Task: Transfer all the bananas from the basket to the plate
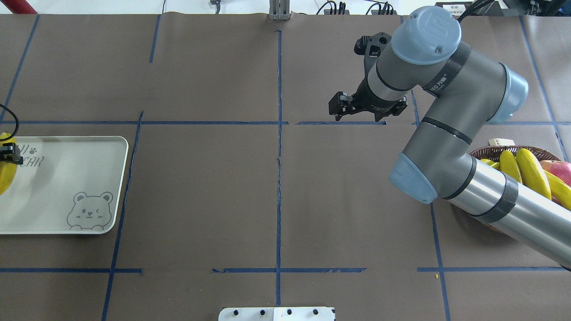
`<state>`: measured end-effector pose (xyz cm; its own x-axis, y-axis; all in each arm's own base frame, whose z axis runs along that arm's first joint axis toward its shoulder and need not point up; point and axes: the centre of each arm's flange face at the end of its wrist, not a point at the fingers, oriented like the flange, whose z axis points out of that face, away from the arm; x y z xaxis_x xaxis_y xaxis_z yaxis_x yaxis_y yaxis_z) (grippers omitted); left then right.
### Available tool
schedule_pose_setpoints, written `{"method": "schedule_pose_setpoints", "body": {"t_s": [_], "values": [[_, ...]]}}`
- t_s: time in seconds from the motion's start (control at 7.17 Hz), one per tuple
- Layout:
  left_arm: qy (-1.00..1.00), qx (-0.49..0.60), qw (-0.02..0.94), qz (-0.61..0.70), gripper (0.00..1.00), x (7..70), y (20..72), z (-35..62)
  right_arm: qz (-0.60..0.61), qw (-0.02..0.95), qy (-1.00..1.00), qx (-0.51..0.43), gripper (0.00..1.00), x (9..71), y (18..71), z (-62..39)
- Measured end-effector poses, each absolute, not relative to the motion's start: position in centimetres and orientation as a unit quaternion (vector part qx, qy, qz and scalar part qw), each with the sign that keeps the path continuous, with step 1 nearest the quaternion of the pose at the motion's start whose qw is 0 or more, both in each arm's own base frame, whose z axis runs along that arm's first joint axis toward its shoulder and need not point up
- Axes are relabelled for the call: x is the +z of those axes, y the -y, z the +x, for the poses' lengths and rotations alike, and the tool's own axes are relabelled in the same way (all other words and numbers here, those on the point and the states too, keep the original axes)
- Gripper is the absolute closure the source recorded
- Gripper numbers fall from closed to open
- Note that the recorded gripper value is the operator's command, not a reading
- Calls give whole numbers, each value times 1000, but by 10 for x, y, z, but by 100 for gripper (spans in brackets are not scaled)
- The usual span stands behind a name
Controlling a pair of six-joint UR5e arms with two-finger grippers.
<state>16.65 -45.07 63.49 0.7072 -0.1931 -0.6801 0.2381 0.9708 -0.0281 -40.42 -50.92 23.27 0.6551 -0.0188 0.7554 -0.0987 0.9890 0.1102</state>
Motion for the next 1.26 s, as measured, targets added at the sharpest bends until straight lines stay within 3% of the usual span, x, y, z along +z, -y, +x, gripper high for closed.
{"method": "schedule_pose_setpoints", "body": {"t_s": [0.42,0.98,1.26], "values": [[-382,-114,917,31,0,623,455,163,77,908,412,18,1,245,507,-384],[-453,-115,884,19,0,579,481,139,85,929,354,-68,1,359,456,-277],[-458,-114,881,21,0,573,485,140,61,945,316,-63,3,424,417,-212]]}}
